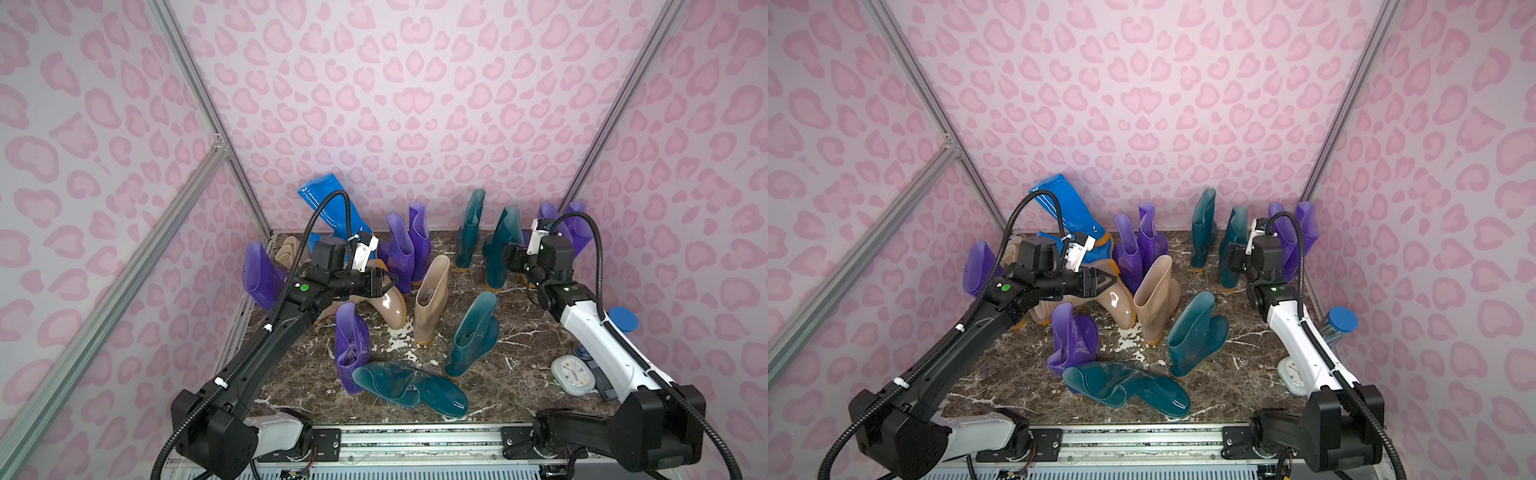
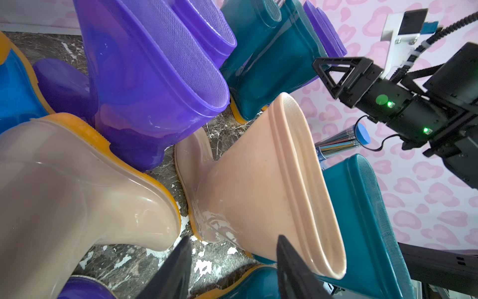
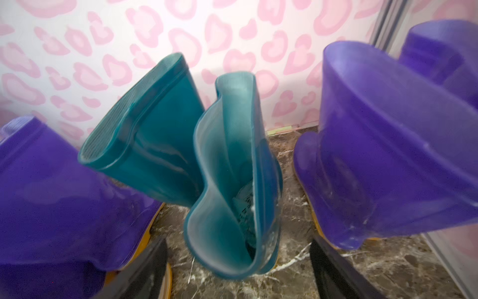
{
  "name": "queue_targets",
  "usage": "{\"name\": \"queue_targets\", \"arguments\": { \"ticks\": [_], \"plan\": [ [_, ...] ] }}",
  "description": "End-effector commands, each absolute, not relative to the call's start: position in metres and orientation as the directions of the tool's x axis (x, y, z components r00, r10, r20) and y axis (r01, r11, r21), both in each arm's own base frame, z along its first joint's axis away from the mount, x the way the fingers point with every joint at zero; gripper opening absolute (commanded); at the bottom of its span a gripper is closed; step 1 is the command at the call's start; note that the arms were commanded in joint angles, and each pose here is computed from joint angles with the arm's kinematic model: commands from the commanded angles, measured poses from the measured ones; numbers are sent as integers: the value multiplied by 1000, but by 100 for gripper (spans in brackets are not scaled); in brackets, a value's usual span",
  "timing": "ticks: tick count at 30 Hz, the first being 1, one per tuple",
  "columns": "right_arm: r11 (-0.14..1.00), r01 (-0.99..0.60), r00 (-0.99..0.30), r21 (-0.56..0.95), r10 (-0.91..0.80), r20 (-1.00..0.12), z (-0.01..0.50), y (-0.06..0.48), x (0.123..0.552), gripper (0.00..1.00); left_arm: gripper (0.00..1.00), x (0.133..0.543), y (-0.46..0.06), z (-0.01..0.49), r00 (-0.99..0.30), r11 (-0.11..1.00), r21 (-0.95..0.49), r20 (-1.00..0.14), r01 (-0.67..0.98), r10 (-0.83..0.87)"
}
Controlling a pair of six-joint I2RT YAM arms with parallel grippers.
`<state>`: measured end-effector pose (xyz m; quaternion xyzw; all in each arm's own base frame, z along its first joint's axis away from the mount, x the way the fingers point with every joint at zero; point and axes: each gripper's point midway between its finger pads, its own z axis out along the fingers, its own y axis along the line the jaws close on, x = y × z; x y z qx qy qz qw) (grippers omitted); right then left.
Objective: Match and arrange rain boots in pairs
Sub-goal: Adjust the rain boot at the center of the board.
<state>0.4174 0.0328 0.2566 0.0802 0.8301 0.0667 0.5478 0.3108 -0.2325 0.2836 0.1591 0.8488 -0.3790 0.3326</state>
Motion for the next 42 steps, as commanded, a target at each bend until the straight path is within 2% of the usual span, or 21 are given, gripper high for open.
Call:
{"name": "queue_targets", "arguments": {
  "ticks": [1, 4, 13, 15, 18, 20, 21, 22, 23, 27, 34, 42],
  "plan": [
    [976, 22, -367, 217, 210, -906, 249, 40, 414, 94, 54, 311, -233, 289, -716, 658, -531, -698, 534, 19],
    [972, 71, -340, 225, 235, -911, 241, 32, 416, 99, 54, 311, -233, 289, -717, 656, -533, -697, 535, 20],
    [968, 111, -375, 225, 250, -892, 201, 30, 450, 99, 54, 311, -233, 291, -711, 656, -527, -703, 540, 20],
    [968, 138, -389, 211, 249, -887, 195, 27, 458, 95, 54, 310, -233, 290, -712, 656, -527, -702, 540, 22],
    [964, 201, -386, 175, 242, -890, 191, 15, 469, 74, 54, 311, -232, 290, -710, 658, -525, -704, 540, 21],
    [962, 238, -393, 136, 223, -892, 193, 5, 478, 52, 54, 310, -232, 290, -709, 660, -522, -705, 541, 22],
    [961, 253, -398, 115, 212, -893, 194, 1, 481, 35, 54, 310, -232, 290, -709, 660, -522, -705, 541, 23],
    [953, 292, -395, 87, 203, -896, 196, -8, 484, 12, 54, 311, -232, 291, -707, 660, -521, -707, 541, 22],
    [944, 325, -392, 56, 188, -901, 199, -16, 486, 0, 54, 311, -232, 291, -707, 661, -520, -706, 541, 23],
    [919, 393, -379, -40, 122, -917, 214, -35, 489, 0, 54, 311, -232, 290, -709, 661, -521, -705, 539, 23],
    [862, 494, -356, -110, 86, -930, 209, -62, 477, 0, 54, 311, -232, 289, -710, 661, -521, -704, 539, 24],
    [865, 502, -203, -21, 94, -975, 244, -60, 493, 0, 54, 314, -233, 284, -718, 666, -523, -696, 532, 27]
  ]
}}
